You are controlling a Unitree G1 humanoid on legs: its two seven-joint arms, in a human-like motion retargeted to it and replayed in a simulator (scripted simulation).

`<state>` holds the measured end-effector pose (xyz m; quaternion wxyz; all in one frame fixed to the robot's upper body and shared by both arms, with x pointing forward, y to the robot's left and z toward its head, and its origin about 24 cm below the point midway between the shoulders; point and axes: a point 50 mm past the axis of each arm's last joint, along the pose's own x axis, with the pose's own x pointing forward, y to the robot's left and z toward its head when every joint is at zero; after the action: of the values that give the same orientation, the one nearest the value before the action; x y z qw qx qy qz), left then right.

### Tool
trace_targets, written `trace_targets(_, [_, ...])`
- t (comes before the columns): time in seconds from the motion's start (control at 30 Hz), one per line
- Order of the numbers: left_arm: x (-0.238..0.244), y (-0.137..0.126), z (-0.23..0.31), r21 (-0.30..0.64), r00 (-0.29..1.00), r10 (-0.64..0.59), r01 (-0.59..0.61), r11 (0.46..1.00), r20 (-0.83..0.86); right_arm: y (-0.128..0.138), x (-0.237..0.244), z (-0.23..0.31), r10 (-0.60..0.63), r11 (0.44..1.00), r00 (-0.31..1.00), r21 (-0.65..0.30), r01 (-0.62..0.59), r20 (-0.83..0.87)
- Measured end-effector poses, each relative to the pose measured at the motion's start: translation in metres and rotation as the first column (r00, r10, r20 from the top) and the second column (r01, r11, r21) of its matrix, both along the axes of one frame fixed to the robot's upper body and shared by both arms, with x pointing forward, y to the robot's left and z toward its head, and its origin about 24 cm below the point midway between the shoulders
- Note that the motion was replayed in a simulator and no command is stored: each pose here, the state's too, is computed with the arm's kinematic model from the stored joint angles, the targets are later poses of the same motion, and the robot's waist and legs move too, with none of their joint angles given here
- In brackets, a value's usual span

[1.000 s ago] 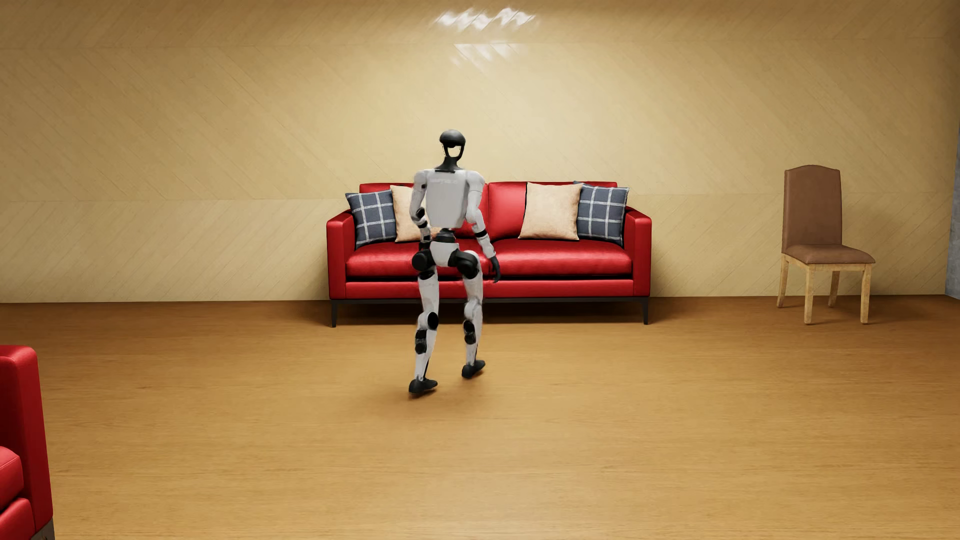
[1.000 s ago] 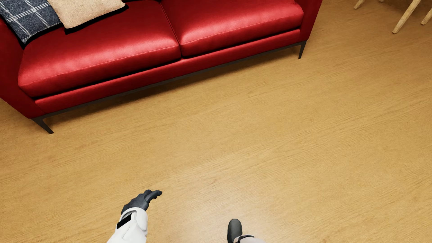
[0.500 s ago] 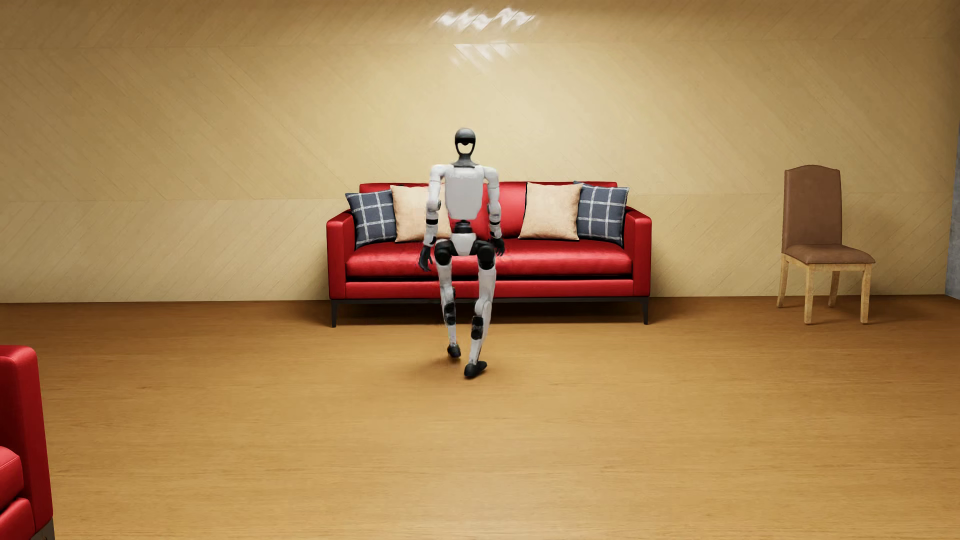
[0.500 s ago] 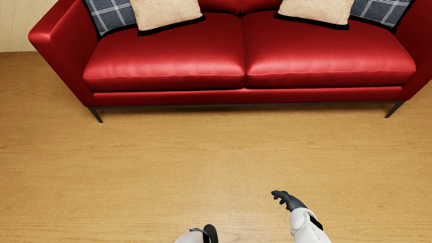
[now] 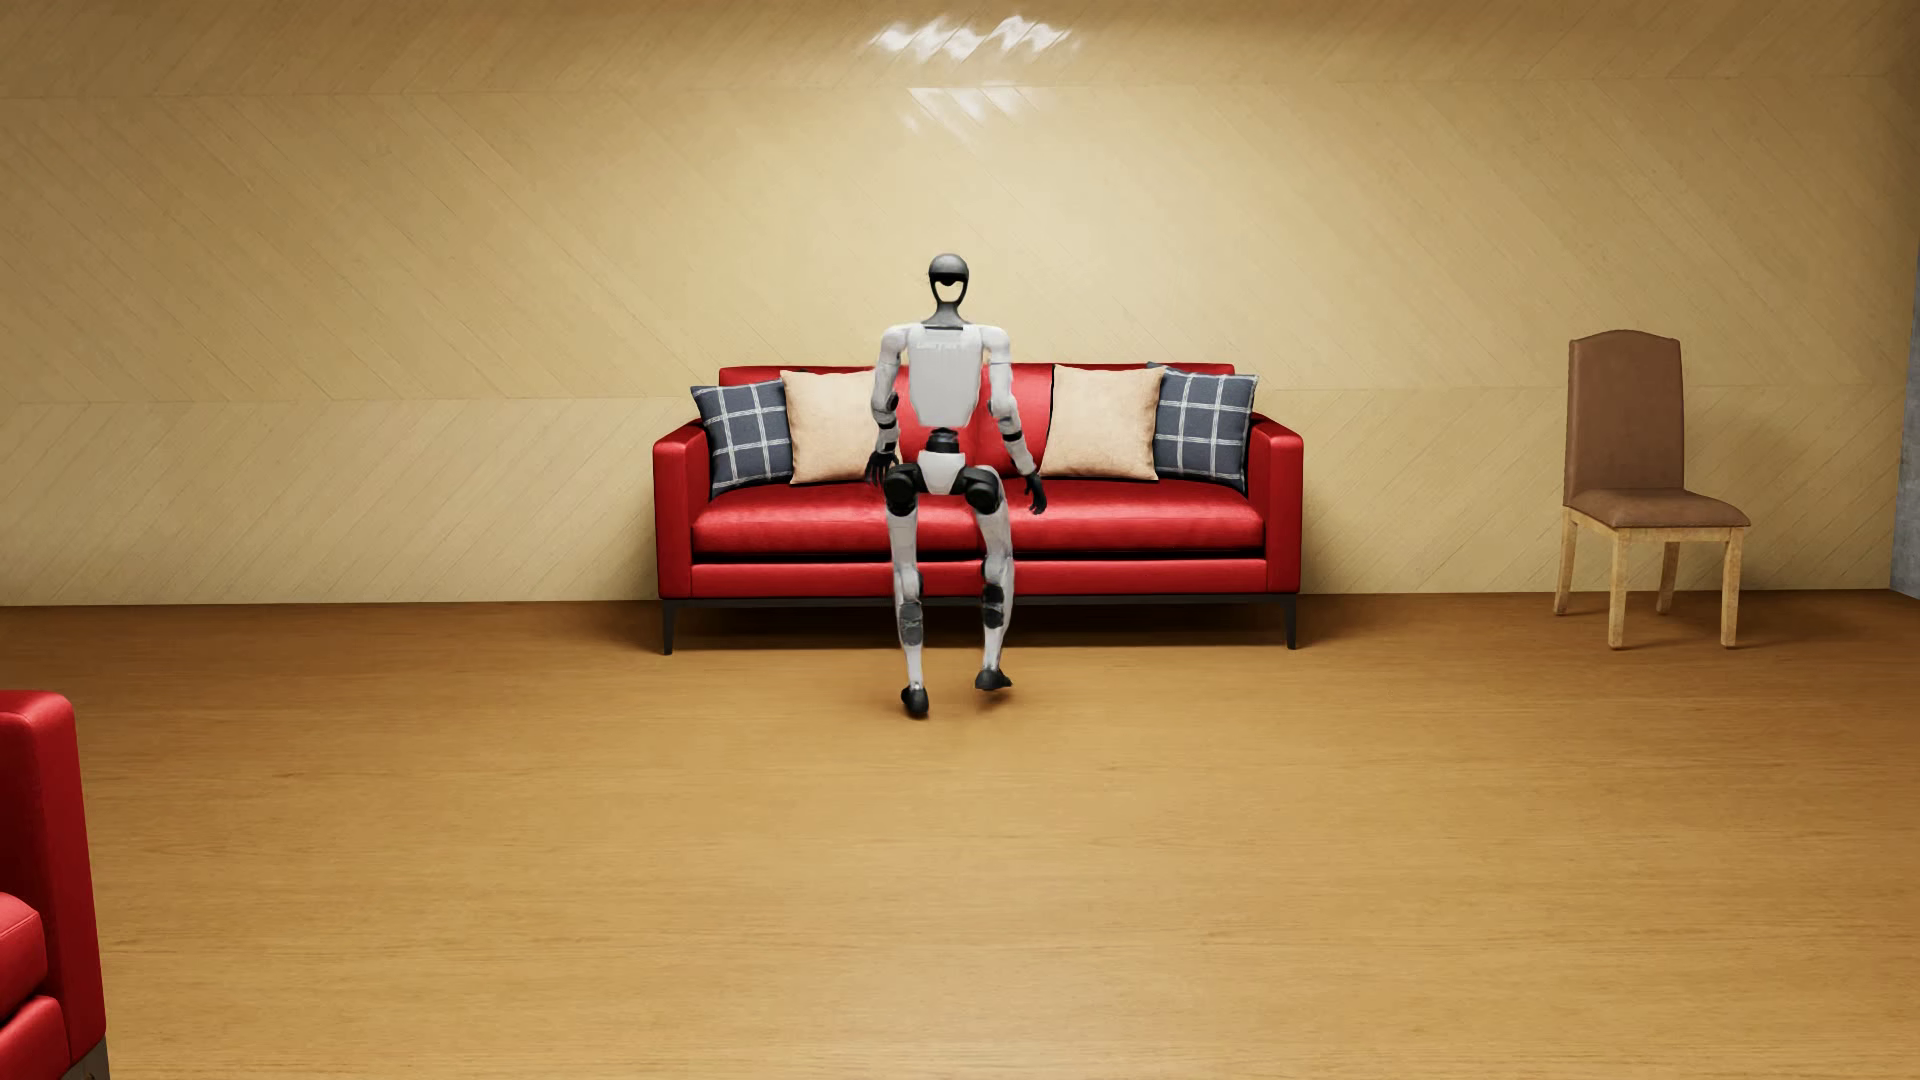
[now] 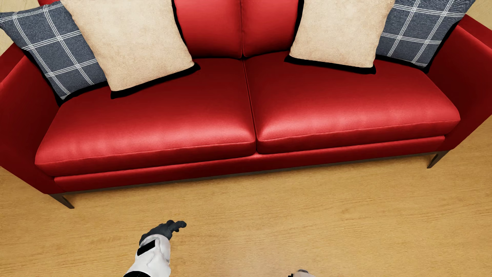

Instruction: Approach the sofa

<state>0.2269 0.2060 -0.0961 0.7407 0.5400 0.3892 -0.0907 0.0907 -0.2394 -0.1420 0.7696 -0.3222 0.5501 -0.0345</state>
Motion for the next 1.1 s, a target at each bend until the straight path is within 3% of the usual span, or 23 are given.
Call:
trace_targets(0.1, [0.055,-0.016,0.048,-0.036,0.958,-0.085,0.098,0.995,0.275,-0.014,-0.057,-0.006,-0.084,0.996,0.984,-0.019,0.082,-0.155])
trace_targets(0.17, [0.067,-0.026,0.066,-0.059,0.922,-0.111,0.142,0.988,0.372,-0.002,-0.09,-0.013,-0.114,0.993,0.958,0.006,0.12,-0.264])
trace_targets(0.27, [0.043,-0.036,0.052,-0.198,0.917,0.027,0.057,0.978,0.398,0.015,-0.097,-0.02,0.005,0.995,0.921,0.092,0.033,-0.389])
trace_targets(0.33, [0.016,-0.046,0.027,-0.2,0.962,-0.066,0.122,0.972,0.266,0.027,-0.076,-0.02,0.04,0.99,0.949,0.142,0.005,-0.312])
trace_targets(0.37, [0.001,-0.049,0.013,-0.174,0.974,-0.164,0.19,0.966,0.157,0.029,-0.059,-0.018,0.024,0.991,0.974,0.135,0.007,-0.227])
trace_targets(0.4, [-0.017,-0.045,-0.003,-0.174,0.984,-0.179,0.18,0.968,0.022,0.03,-0.04,-0.014,0.005,0.994,0.991,0.11,0.01,-0.132])
trace_targets(0.47, [-0.064,-0.028,-0.037,-0.157,0.98,0.02,-0.052,0.986,-0.198,0.028,0.005,0.0,-0.003,0.999,0.999,0.05,0.001,0.049])
trace_targets(0.5, [-0.091,-0.018,-0.05,-0.1,0.942,0.099,-0.138,0.985,-0.321,0.028,0.022,0.006,0.0,0.999,0.992,0.04,-0.005,0.128])
trace_targets(0.57, [-0.141,-0.008,-0.067,-0.033,0.818,0.091,-0.133,0.991,-0.568,0.031,0.055,0.021,0.03,0.998,0.961,0.04,-0.043,0.273])
trace_targets(0.63, [-0.168,0.004,-0.07,-0.051,0.757,0.028,-0.08,0.995,-0.653,0.034,0.082,0.038,0.065,0.995,0.913,0.039,-0.088,0.402])
trace_targets(0.67, [-0.175,0.004,-0.07,-0.064,0.766,0.022,-0.082,0.995,-0.642,0.034,0.091,0.045,0.094,0.993,0.89,0.02,-0.115,0.446])
trace_targets(0.77, [-0.181,0.0,-0.069,-0.067,0.828,0.183,-0.255,0.965,-0.53,0.029,0.095,0.053,0.09,0.994,0.868,0.011,-0.11,0.488])
trace_targets(0.9, [-0.129,-0.021,-0.062,-0.107,0.889,-0.008,-0.046,0.993,-0.457,0.021,0.057,0.026,0.032,0.999,0.955,0.025,-0.041,0.296])
trace_targets(0.97, [-0.089,-0.036,-0.051,-0.118,0.941,-0.06,0.022,0.993,-0.334,0.018,0.031,0.009,0.048,0.998,0.993,0.039,-0.053,0.109])
trace_targets(1.1, [-0.019,-0.062,-0.016,-0.136,0.985,-0.163,0.156,0.978,-0.049,0.014,-0.025,-0.011,-0.034,0.997,0.99,0.066,0.043,-0.138])
